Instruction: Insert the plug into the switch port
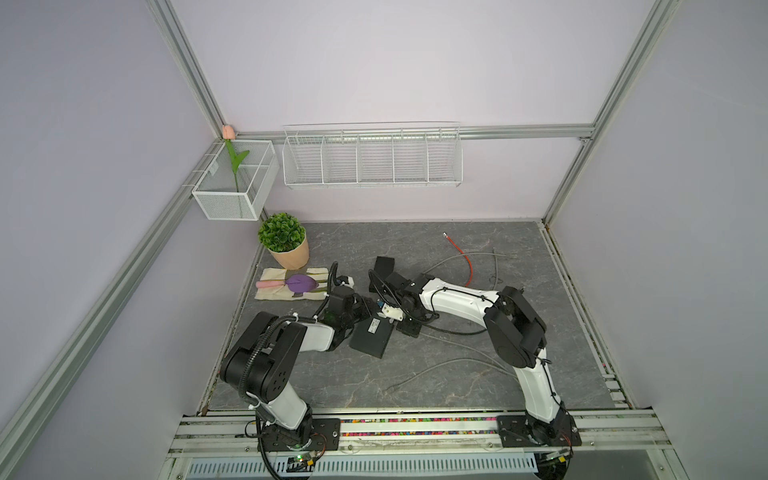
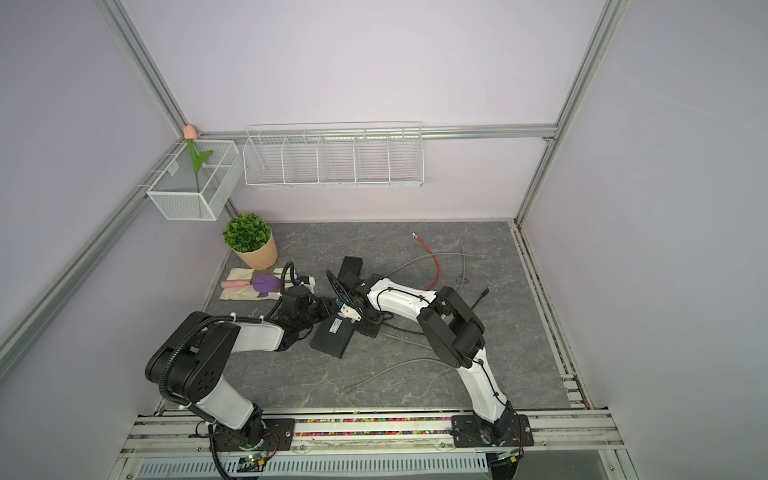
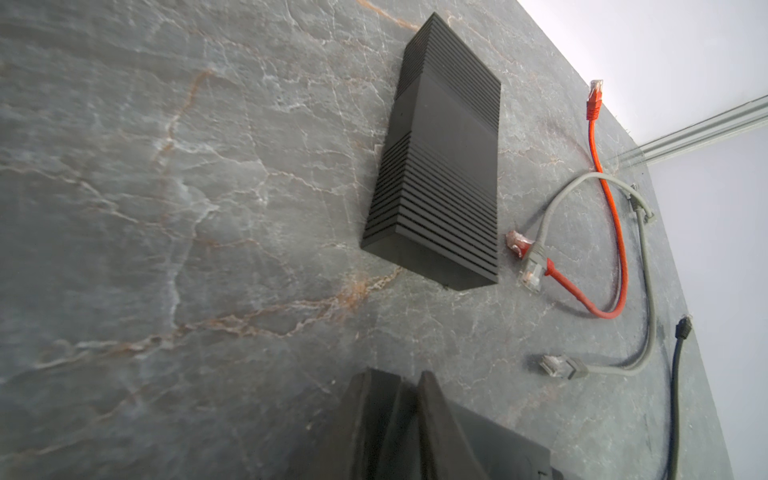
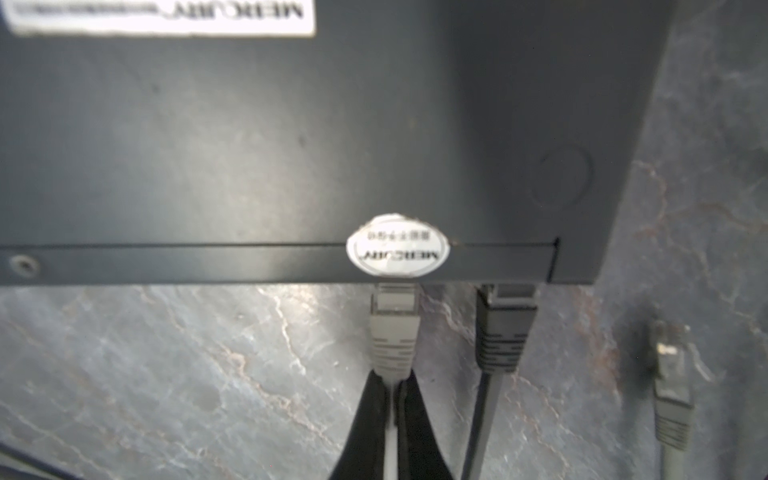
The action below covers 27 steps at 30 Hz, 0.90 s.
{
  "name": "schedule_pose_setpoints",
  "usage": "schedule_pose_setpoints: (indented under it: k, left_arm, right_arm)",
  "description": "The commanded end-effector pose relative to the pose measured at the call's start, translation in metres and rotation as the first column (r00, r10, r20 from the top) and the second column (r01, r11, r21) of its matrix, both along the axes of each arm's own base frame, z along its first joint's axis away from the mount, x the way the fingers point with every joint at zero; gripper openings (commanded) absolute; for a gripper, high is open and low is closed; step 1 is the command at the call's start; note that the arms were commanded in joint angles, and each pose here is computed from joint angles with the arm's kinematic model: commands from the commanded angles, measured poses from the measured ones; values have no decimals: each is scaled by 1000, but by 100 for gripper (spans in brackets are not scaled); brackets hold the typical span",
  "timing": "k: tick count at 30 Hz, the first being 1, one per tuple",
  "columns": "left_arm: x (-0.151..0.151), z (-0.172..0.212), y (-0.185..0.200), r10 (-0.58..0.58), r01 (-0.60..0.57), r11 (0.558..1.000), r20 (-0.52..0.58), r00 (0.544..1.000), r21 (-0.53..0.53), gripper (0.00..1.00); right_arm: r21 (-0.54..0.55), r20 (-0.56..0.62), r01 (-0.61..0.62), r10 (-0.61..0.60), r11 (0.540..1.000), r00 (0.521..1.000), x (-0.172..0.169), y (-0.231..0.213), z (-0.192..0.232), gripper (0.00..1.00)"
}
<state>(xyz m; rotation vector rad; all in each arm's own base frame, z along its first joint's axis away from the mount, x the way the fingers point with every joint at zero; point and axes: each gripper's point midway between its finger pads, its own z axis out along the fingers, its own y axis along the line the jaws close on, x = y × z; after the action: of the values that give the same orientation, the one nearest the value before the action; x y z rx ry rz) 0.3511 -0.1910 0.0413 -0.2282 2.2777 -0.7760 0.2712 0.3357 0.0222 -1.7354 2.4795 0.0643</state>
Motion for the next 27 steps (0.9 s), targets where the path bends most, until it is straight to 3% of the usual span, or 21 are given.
schedule_pose_setpoints:
  k: [1,17,27]
  left_arm:
    - [-67,-34,-51,-244,226,968,-200,949,-108,21]
    - [-77,-37,-60,-264,235,959,-200,944,-156,21]
    - [-71,-25,-58,-262,243,963,-185,947,-118,21]
  right_arm:
    - [378,167,-82,19,922,986,30,99,55,7]
    - [480,202,-82,-19,873,979,41,124,74,7]
    - [453,236,-73,-41,889,971,45,116,76,7]
